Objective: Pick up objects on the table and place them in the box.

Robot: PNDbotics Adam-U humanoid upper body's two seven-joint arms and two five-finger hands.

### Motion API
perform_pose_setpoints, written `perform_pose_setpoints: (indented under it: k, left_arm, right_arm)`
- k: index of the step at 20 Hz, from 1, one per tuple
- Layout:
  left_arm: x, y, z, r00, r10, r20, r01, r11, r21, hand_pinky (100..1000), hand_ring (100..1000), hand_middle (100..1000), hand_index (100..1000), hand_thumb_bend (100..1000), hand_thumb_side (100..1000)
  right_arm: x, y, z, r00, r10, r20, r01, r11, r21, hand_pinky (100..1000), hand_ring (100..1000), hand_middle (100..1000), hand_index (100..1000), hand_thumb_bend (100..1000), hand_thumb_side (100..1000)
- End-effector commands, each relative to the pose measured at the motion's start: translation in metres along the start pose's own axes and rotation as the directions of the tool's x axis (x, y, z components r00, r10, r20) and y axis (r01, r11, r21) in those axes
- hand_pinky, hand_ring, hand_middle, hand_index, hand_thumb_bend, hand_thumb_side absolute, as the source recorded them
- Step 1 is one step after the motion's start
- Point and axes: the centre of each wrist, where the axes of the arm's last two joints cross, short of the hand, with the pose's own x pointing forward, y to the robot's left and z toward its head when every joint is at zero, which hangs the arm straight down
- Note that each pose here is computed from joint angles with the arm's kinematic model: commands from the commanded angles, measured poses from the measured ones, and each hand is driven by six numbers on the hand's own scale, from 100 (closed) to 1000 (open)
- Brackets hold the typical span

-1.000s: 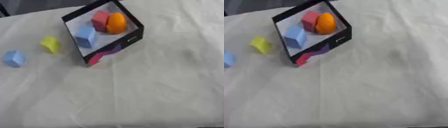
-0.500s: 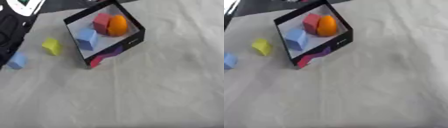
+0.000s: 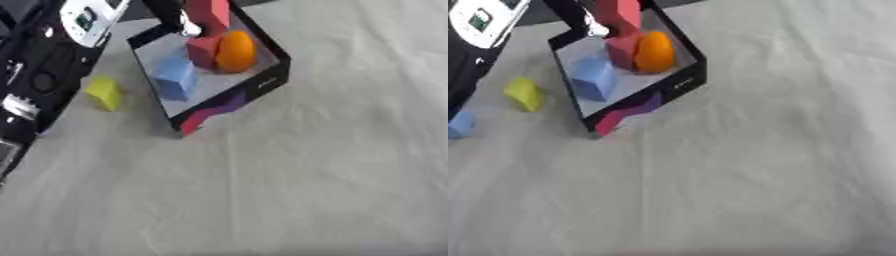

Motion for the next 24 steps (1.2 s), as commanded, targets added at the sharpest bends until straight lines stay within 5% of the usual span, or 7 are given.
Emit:
perform_pose_setpoints:
  k: [1, 5, 9, 19, 24]
  left_arm:
    - [0.002, 0.012, 0.002, 1.000, -0.029, 0.012, 0.029, 1.000, 0.000, 719, 591, 537, 604, 309, 100]
    - [0.000, 0.009, 0.001, 0.998, -0.055, 0.009, 0.056, 0.997, -0.052, 750, 648, 595, 661, 420, 100]
    - [-0.004, 0.005, 0.001, 0.998, -0.060, -0.003, 0.059, 0.994, -0.087, 777, 721, 677, 727, 452, 234]
    - [-0.009, 0.000, 0.002, 0.996, -0.080, -0.028, 0.076, 0.988, -0.136, 842, 794, 772, 823, 770, 544]
    - [-0.012, 0.003, 0.006, 0.997, -0.072, -0.041, 0.068, 0.992, -0.108, 831, 782, 755, 809, 672, 478]
  right_arm:
    - [0.011, -0.002, -0.004, 0.999, 0.006, 0.038, -0.007, 1.000, 0.007, 773, 788, 747, 875, 100, 675]
    - [0.011, -0.002, -0.004, 0.999, 0.006, 0.038, -0.006, 1.000, 0.008, 773, 788, 747, 875, 100, 673]
    - [0.011, -0.001, -0.005, 0.999, 0.007, 0.041, -0.008, 1.000, 0.012, 773, 788, 747, 874, 100, 672]
    - [0.012, -0.002, -0.005, 0.999, 0.007, 0.046, -0.007, 1.000, 0.011, 774, 788, 747, 874, 100, 672]
    - [0.012, -0.002, -0.005, 0.999, 0.009, 0.043, -0.009, 1.000, 0.011, 774, 788, 747, 874, 100, 671]
